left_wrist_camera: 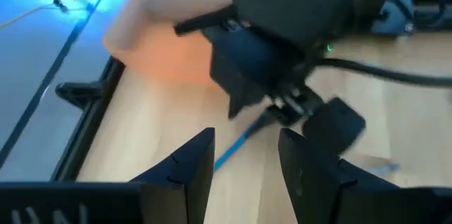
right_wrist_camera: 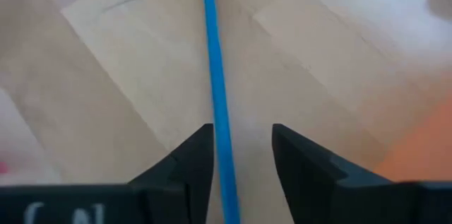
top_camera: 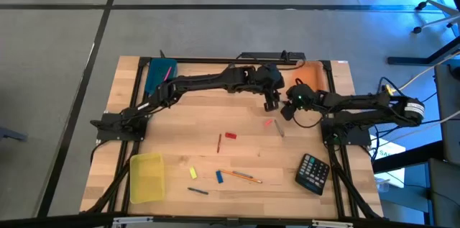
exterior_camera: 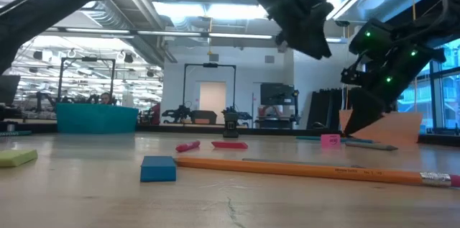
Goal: Sort crayons/erasers/pens/pencils in bins
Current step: Put the blue pencil into the blue bin
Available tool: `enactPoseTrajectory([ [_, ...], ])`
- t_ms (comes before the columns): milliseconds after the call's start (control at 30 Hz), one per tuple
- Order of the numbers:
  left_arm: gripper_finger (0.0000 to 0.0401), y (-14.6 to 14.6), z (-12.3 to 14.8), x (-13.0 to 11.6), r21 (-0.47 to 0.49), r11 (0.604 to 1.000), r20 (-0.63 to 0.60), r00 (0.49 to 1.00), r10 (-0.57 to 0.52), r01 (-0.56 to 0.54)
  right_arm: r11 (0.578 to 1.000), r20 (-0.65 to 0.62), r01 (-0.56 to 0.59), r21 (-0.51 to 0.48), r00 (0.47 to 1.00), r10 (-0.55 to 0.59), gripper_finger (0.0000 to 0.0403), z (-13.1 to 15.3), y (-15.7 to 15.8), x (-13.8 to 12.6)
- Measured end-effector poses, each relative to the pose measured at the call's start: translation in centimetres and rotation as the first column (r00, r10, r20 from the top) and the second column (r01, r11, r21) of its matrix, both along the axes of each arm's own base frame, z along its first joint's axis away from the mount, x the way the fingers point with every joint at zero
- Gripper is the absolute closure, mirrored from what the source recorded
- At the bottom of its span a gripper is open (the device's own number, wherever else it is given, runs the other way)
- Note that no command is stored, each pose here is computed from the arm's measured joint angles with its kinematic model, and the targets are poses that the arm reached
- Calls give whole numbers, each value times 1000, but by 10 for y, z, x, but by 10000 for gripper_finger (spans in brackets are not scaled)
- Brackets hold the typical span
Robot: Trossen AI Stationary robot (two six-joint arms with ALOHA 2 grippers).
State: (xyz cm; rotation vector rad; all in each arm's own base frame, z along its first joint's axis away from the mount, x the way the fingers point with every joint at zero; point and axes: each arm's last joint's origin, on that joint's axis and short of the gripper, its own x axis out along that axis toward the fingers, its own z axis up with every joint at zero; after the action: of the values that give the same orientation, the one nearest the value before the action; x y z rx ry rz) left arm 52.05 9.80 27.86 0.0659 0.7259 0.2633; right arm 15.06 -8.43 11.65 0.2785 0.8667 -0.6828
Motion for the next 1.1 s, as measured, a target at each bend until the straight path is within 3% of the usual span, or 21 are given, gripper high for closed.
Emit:
enactPoseTrajectory([
  [67,249,-1,-1,-10,1,1000,-98,995,27,-27,999,-20,-6,32,1000,6,268,-6,0,0],
  [300,248,-9,20,-34,37,990,-192,971,144,-140,997,-34,-15,78,999,18,296,-13,-4,0],
  [800,248,-67,93,-74,90,988,-100,986,134,-125,987,1,-8,158,1000,8,367,-13,-2,-1],
  [933,248,-82,89,-78,144,973,-133,971,199,-180,984,9,-20,178,1000,19,380,-13,-1,-1],
  [1100,248,-101,60,-71,160,976,-185,966,179,-150,971,41,-79,225,997,71,377,-13,3,2],
])
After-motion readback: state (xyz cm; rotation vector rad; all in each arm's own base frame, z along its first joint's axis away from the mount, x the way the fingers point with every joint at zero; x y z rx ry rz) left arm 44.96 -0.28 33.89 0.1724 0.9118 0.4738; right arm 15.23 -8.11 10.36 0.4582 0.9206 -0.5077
